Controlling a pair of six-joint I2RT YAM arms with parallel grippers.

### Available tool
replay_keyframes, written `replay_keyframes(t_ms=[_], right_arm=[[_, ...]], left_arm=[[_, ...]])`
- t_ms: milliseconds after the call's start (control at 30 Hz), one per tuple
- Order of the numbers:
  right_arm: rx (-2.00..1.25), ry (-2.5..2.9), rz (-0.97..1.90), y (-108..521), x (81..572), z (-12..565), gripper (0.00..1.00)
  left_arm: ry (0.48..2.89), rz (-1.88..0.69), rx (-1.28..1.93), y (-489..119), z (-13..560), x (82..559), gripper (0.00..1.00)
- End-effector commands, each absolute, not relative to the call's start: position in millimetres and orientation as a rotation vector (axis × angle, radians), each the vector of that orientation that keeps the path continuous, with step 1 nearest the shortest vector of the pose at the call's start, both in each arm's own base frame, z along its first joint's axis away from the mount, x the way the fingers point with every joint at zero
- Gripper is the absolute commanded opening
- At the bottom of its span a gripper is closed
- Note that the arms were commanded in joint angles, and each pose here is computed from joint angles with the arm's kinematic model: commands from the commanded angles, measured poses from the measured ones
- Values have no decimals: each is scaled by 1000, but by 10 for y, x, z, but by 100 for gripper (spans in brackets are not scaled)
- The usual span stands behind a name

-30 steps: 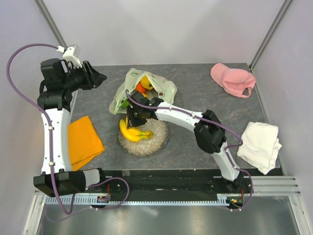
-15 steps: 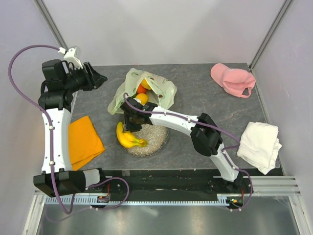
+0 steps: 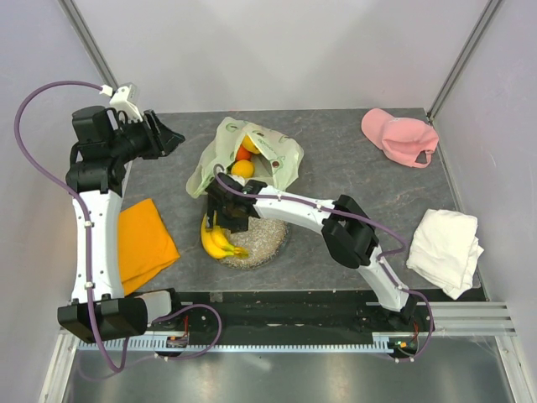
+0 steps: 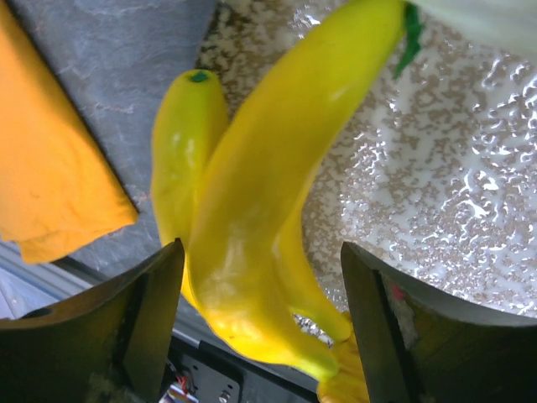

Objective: Take the fake fruits out of the plastic bag
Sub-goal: Place the fake fruit on the plate, then adjust the plastic bag at the center of the board.

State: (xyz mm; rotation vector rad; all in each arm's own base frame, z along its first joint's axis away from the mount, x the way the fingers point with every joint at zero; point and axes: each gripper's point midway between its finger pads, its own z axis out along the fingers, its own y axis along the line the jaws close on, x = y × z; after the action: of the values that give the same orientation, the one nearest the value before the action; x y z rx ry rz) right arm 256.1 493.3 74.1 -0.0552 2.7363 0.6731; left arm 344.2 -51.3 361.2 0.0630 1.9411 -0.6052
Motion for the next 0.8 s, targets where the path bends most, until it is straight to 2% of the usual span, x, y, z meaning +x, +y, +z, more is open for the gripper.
replay_keyframes(t_ms=[0, 67, 100, 300, 400, 600, 667, 767], right_arm=[[-25, 2741, 653, 4881, 2554, 776, 85], [-50, 2706, 720, 4929, 2628, 999, 96], [-56, 2672, 755, 4904, 2737, 1177, 98], [-442, 2370, 907, 4744, 3009, 2337, 98], [-686, 2228, 926, 4539, 3002, 2678, 98], [-936, 2066, 903, 4016, 2992, 2984, 98], [-989, 2034, 843, 3935, 3041, 2978, 95], [-1138, 1943, 695, 3831, 3158, 2851, 88]], left_arm=[[1920, -607, 77, -522, 3670, 3421, 52], [1914, -604, 84, -526, 3695, 3424, 52], [1912, -603, 83, -520, 3700, 3430, 52], [1880, -604, 91, -521, 3879, 3484, 54], [1864, -566, 76, -471, 3958, 3516, 58], [1872, -557, 190, -549, 3756, 3302, 70], [1885, -568, 312, -691, 3540, 3179, 78], [1870, -535, 504, -864, 3281, 2934, 82]])
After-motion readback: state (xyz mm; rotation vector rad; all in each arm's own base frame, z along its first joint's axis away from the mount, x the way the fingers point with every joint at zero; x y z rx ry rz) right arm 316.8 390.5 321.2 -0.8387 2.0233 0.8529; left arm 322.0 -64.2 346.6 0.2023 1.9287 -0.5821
